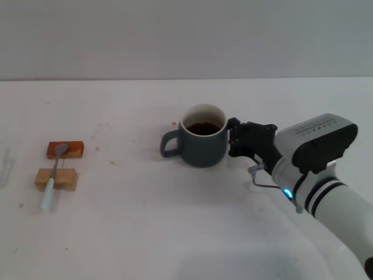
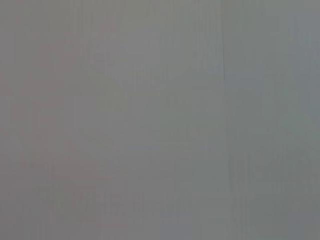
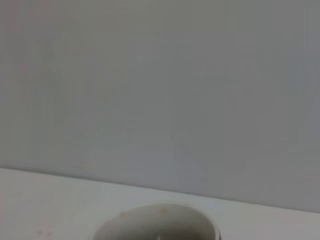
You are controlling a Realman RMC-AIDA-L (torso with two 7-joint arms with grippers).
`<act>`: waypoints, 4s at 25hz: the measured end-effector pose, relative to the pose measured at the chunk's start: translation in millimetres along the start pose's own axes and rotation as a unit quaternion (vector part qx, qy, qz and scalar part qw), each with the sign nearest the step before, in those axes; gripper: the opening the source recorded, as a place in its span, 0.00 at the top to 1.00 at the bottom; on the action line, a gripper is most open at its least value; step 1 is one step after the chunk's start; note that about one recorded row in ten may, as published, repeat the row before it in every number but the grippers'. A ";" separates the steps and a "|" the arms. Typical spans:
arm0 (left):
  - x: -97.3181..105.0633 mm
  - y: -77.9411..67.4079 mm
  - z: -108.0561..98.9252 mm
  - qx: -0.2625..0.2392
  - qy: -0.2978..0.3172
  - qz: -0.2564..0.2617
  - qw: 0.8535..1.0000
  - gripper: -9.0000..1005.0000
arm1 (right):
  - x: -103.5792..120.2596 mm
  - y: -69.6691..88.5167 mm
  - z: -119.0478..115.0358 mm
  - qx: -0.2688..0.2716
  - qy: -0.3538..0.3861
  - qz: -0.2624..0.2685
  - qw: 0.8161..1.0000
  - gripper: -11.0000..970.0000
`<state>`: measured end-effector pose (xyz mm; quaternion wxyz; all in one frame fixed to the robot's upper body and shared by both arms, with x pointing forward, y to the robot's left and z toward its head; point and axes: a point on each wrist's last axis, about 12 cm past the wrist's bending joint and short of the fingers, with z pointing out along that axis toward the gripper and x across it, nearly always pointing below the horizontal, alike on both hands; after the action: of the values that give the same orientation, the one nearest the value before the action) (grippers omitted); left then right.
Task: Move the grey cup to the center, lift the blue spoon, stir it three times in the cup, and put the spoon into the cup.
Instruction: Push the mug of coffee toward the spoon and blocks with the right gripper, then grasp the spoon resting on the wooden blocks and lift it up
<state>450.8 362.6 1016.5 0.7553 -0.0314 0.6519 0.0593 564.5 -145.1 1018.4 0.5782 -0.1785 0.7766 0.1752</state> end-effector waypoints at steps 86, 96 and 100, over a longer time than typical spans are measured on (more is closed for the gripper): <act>34.5 -60.4 -60.2 0.176 0.138 -0.011 0.975 0.20 | 31.4 -94.8 -89.1 0.205 -0.108 0.002 0.973 0.99; 34.7 -62.2 -56.7 0.178 0.139 -0.009 0.974 0.20 | 32.5 -95.1 -90.2 0.206 -0.107 0.002 0.973 0.99; 35.2 -62.9 -55.9 0.181 0.141 -0.008 0.973 0.20 | 32.5 -95.1 -90.2 0.206 -0.107 0.002 0.973 0.99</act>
<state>409.2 295.1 971.5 0.6494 0.0927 0.7515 -0.0704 526.1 -273.9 1005.3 0.6817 -0.0339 0.7302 0.0308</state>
